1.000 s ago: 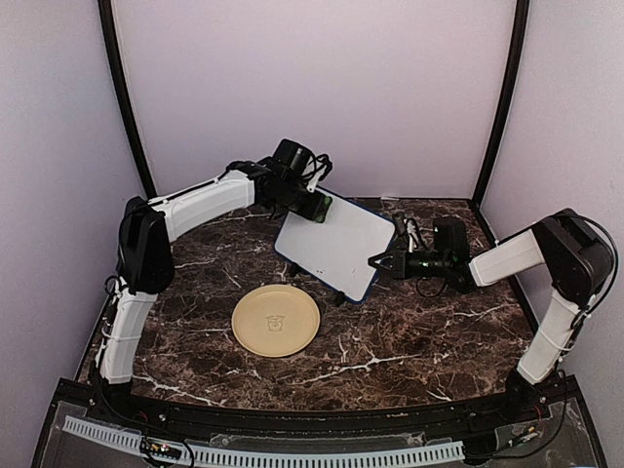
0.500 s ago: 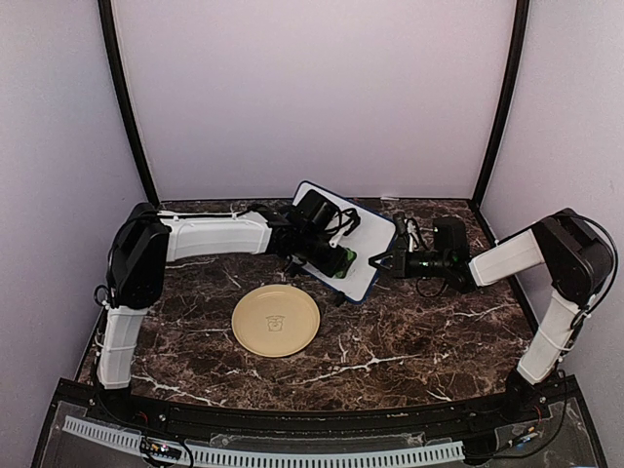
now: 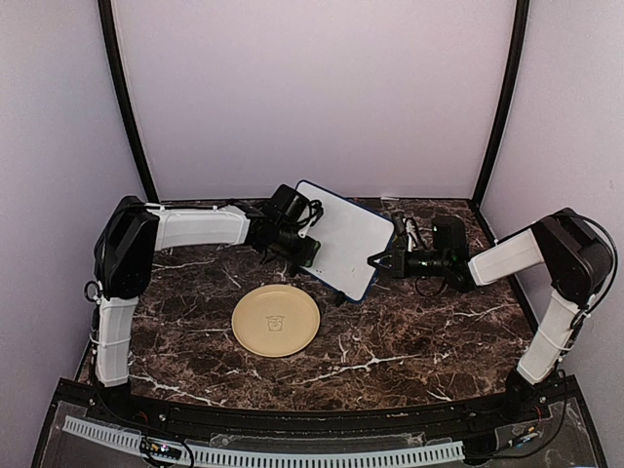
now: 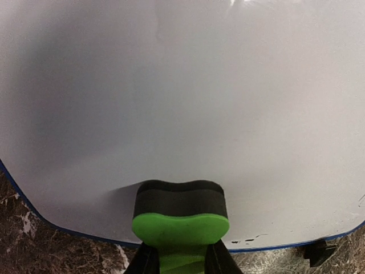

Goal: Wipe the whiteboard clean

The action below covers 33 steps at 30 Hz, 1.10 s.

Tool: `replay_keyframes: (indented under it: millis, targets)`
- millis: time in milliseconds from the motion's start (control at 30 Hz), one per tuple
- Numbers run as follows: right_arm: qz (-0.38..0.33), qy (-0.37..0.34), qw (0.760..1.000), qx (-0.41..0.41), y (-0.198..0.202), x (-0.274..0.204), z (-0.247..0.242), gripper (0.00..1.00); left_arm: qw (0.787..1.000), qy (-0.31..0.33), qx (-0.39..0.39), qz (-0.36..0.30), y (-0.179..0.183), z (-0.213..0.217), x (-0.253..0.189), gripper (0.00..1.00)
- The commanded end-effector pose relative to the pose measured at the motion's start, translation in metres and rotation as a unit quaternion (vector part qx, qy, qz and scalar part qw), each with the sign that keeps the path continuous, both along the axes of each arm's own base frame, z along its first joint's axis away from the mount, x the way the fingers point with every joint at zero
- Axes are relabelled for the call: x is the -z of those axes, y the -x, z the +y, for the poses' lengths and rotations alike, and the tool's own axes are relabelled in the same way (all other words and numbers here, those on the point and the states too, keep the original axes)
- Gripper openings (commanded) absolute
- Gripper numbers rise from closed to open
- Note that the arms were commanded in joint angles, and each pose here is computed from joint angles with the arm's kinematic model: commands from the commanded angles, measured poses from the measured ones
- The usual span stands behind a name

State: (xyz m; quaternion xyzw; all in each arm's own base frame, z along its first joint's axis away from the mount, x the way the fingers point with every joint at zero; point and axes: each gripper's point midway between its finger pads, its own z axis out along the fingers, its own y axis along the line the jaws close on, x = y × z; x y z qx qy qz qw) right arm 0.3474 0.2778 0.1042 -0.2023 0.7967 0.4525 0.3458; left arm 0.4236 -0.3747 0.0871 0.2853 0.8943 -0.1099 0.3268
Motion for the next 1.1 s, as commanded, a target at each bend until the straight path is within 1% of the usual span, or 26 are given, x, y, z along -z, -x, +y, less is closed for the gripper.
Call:
replay_keyframes:
  millis: [0,267,333,467,533,600,833,1067]
  targets:
    - [0.112,0.102,0.988,-0.044,0.055,0.086,-0.012,0.0,0.999,0.002,-0.037,-0.032,-0.02,0.015,-0.022,0.0]
    - [0.123,0.108,0.986,-0.036,0.054,0.09,-0.014,0.01,0.997,0.026,-0.041,-0.056,-0.023,0.021,-0.059,0.0]
    - [0.122,0.103,0.987,-0.034,0.055,0.088,-0.014,0.06,0.997,0.031,-0.04,-0.057,-0.021,0.022,-0.063,0.0]
    - [0.121,0.1,0.987,-0.031,0.053,0.085,-0.015,0.25,0.996,0.047,-0.038,-0.062,-0.014,0.023,-0.072,0.0]
    - [0.121,0.099,0.987,-0.028,0.052,0.083,-0.015,0.31,0.996,0.052,-0.038,-0.064,-0.011,0.025,-0.078,0.0]
    - [0.12,0.1,0.987,-0.025,0.052,0.082,-0.016,0.35,0.996,0.052,-0.039,-0.064,-0.008,0.028,-0.081,0.0]
    - [0.108,0.094,0.99,-0.016,0.05,0.065,-0.017,0.44,0.994,0.062,-0.044,-0.074,0.005,0.042,-0.1,0.0]
    - [0.078,0.086,0.993,-0.001,0.048,0.033,-0.021,0.54,0.993,0.069,-0.055,-0.072,0.02,0.059,-0.104,0.0]
